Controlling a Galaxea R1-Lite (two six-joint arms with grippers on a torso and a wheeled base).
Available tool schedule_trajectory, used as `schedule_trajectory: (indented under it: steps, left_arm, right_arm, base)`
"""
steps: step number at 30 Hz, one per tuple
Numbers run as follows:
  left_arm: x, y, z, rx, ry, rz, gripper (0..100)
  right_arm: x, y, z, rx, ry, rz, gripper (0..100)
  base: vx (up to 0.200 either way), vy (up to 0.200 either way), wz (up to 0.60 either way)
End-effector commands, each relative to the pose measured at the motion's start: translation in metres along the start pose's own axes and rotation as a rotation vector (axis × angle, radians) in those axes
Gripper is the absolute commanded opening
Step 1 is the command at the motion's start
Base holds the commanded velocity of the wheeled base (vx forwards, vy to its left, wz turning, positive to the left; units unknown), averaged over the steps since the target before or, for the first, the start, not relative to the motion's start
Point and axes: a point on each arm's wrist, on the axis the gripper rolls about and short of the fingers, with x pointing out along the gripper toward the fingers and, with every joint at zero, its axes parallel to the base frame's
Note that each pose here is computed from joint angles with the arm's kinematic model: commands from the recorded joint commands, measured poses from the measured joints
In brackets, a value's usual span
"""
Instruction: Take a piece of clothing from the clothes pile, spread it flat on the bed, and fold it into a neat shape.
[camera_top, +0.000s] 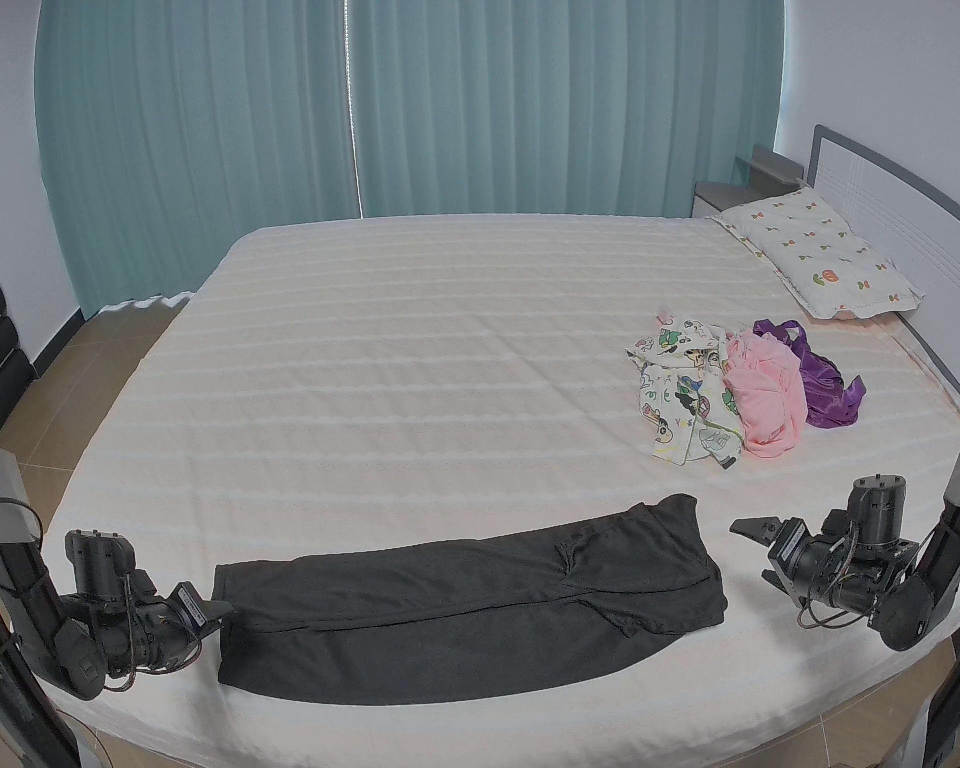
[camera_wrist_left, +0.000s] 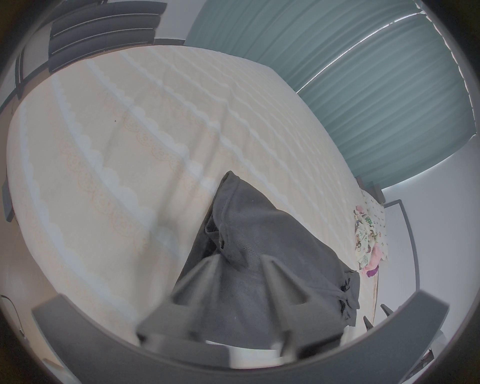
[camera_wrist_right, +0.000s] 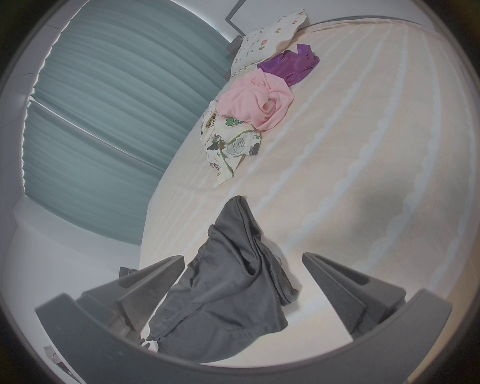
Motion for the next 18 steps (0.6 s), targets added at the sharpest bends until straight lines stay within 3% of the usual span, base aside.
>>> schedule_trajectory:
  steps: [1,10,18]
  left_arm:
    - [0.013,0.002,-0.002,-0.001,0.027,0.030,0]
    - [0.007,0.010,-0.009,-0.010,0.034,0.087,0]
    - [0.001,0.012,-0.005,-0.016,0.004,0.085,0]
  right_arm:
    - [0.000,-0.011,-0.011,0.009,0.041,-0.039,100]
    - [-0.005,-0.011,-0.019,-0.001,0.067,-0.042,100]
    - [-0.010,-0.010,-0.024,-0.013,0.079,-0.040,100]
  base:
    - [0.000,0.000,0.00]
    - [0.000,0.000,0.00]
    - [0.000,0.000,0.00]
